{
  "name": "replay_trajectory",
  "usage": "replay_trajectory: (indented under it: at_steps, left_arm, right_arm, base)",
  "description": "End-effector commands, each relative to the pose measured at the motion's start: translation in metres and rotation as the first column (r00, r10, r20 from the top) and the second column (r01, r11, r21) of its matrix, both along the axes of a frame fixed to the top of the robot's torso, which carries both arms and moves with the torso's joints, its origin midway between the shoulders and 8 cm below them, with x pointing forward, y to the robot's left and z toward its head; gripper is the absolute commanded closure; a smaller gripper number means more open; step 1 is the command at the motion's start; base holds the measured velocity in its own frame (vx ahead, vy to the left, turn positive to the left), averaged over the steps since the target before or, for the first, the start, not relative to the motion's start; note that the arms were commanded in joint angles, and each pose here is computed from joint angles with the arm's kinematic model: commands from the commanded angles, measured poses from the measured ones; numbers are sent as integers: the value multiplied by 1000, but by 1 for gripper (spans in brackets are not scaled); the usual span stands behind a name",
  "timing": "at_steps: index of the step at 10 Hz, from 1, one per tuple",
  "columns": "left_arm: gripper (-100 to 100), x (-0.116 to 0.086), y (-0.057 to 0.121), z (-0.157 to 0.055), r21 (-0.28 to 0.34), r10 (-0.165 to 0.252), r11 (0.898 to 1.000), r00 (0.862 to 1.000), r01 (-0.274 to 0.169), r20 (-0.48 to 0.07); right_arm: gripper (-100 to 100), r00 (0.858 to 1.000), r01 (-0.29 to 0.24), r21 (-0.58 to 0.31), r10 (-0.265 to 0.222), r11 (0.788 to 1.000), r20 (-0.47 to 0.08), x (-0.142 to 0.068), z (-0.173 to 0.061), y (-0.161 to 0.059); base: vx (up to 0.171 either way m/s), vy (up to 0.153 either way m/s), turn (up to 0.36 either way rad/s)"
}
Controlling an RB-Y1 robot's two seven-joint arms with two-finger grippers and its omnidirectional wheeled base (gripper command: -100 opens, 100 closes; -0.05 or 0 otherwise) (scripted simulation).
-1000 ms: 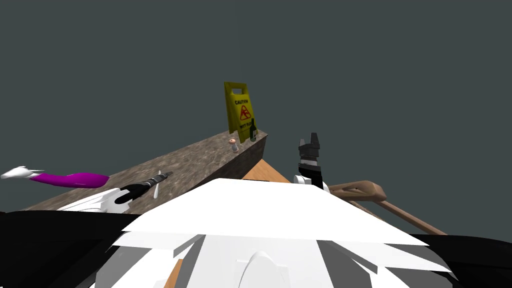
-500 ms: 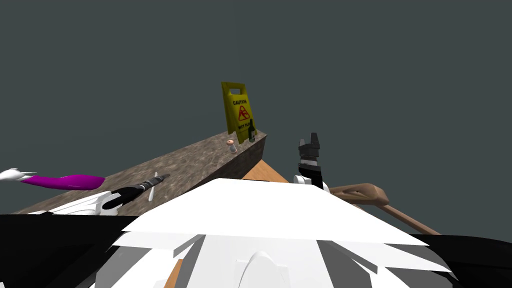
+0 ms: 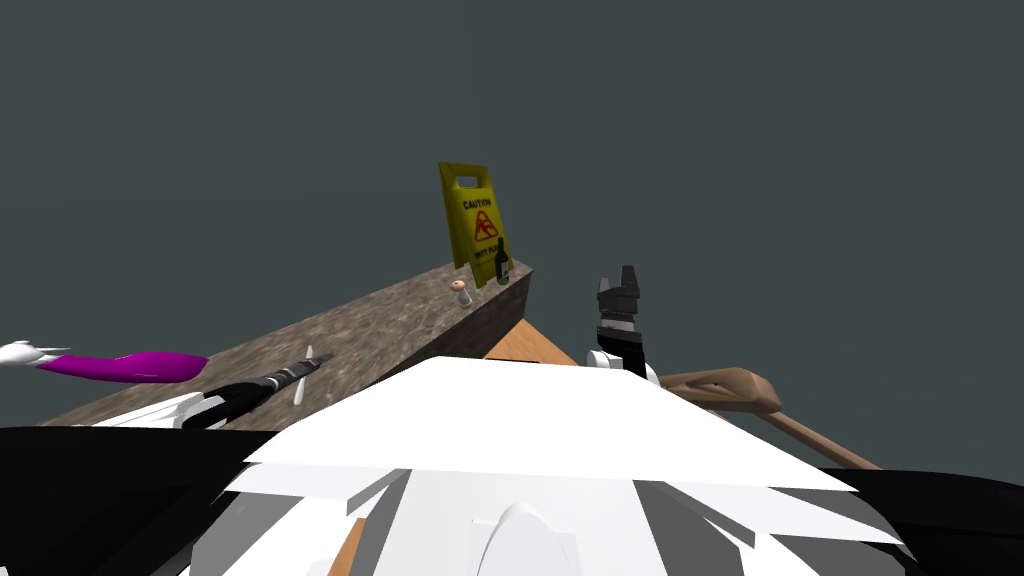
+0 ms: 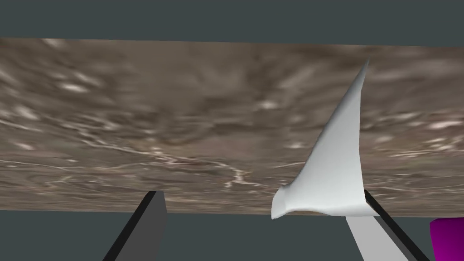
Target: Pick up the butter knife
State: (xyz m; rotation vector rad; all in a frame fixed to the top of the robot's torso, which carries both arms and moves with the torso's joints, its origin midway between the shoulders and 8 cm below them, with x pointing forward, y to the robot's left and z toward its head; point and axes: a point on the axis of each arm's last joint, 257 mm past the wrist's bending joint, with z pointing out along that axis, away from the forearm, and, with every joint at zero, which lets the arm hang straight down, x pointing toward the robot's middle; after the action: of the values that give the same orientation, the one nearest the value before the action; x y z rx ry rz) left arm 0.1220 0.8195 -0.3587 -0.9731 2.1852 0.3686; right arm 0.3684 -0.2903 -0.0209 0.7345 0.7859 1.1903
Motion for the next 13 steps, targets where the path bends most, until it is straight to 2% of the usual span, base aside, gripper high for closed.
replay_trajectory:
  at_steps: [1, 2, 3, 7, 8, 9, 11, 12, 13]
  left_arm:
    - [-100, -6, 5, 3, 6, 14, 1000, 1000, -14, -6]
    - [-100, -4, 3, 2, 5, 10, 1000, 1000, -9, -4]
    - [100, -5, 3, 2, 5, 11, 1000, 1000, -11, -5]
    - [100, -5, 4, 2, 6, 11, 1000, 1000, -11, -5]
    - [0, -5, 4, 2, 6, 11, 1000, 1000, -11, -5]
    - [100, -5, 6, 3, 34, 22, 999, 1000, -22, 10]
    - [100, 12, 3, 2, 48, 9, 999, 1000, -11, 22]
    - [100, 5, 4, 2, 63, 25, 998, 999, -27, 32]
    - [100, 16, 2, 3, 72, 17, 997, 999, -20, 39]
  right_arm:
    - [0, 1000, 0, 0, 0, 1000, 0, 0, 0, 0]
    - [0, 1000, 0, 0, 0, 1000, 0, 0, 0, 0]
    - [0, 1000, 0, 0, 0, 1000, 0, 0, 0, 0]
    - [0, 1000, 0, 0, 0, 1000, 0, 0, 0, 0]
    - [0, 1000, 0, 0, 0, 1000, 0, 0, 0, 0]
    - [0, 1000, 0, 0, 0, 1000, 0, 0, 0, 0]
    - [0, 1000, 0, 0, 0, 1000, 0, 0, 0, 0]
    - [0, 1000, 0, 0, 0, 1000, 0, 0, 0, 0]
    - [0, 1000, 0, 0, 0, 1000, 0, 0, 0, 0]
  base:
    - [0, 0, 0]
    - [0, 0, 0]
    - [0, 0, 0]
    - [0, 1, 5]
    - [0, 0, 0]
    - [-37, 60, -26]
    - [-50, 59, -11]
    - [-75, 71, -32]
    - [-70, 74, -8]
